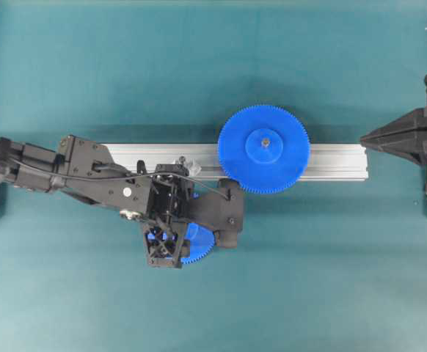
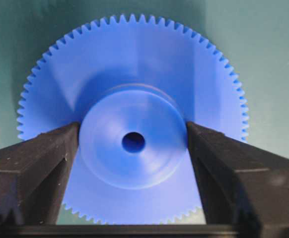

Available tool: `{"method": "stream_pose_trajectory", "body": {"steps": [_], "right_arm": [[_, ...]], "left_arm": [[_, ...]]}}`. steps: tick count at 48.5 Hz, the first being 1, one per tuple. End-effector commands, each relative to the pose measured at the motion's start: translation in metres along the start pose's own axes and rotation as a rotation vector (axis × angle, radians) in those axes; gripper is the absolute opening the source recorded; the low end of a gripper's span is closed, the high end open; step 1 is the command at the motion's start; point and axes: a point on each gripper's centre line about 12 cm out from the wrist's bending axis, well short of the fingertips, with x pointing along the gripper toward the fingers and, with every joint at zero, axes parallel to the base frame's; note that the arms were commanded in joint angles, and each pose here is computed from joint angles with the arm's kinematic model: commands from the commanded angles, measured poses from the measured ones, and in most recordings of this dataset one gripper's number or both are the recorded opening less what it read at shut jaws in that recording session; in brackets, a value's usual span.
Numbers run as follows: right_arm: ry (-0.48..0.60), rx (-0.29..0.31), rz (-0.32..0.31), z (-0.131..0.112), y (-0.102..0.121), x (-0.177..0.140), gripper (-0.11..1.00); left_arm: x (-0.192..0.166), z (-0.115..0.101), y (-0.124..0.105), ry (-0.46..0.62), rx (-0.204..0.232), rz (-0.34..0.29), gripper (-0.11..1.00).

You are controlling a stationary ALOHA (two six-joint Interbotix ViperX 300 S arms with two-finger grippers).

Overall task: Insert the small gear onto the shaft.
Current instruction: 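Close the left gripper on the small blue gear's hub, then lift the small blue gear and carry it over the empty left shaft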

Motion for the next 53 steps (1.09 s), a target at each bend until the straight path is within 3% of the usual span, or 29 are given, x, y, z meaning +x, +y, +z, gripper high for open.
{"method": "stream_pose_trajectory", "body": {"steps": [1,20,30,43,53], "right_arm": [[-0.012,0.013,-0.001,0.004,0.0,0.0,0.06],[-0.019,0.015,-0.001,0.002,0.0,-0.001,0.07],[-0.019,0.013,-0.001,0.001,0.0,-0.002,0.06],[-0.015,0.013,-0.001,-0.001,0.0,-0.002,0.06],[-0.015,0.016,-0.001,-0.001,0.0,-0.002,0.06]], "left_arm": [[-0.002,0.002,0.003,-0.009,-0.004,0.005,0.72],[-0.012,0.007,0.003,-0.037,-0.002,0.002,0.72],[-0.042,0.022,0.002,-0.104,0.003,0.0,0.72],[-0.087,0.036,0.005,-0.103,0.026,0.007,0.72],[-0.137,0.043,0.026,-0.119,0.035,0.036,0.72]]}}
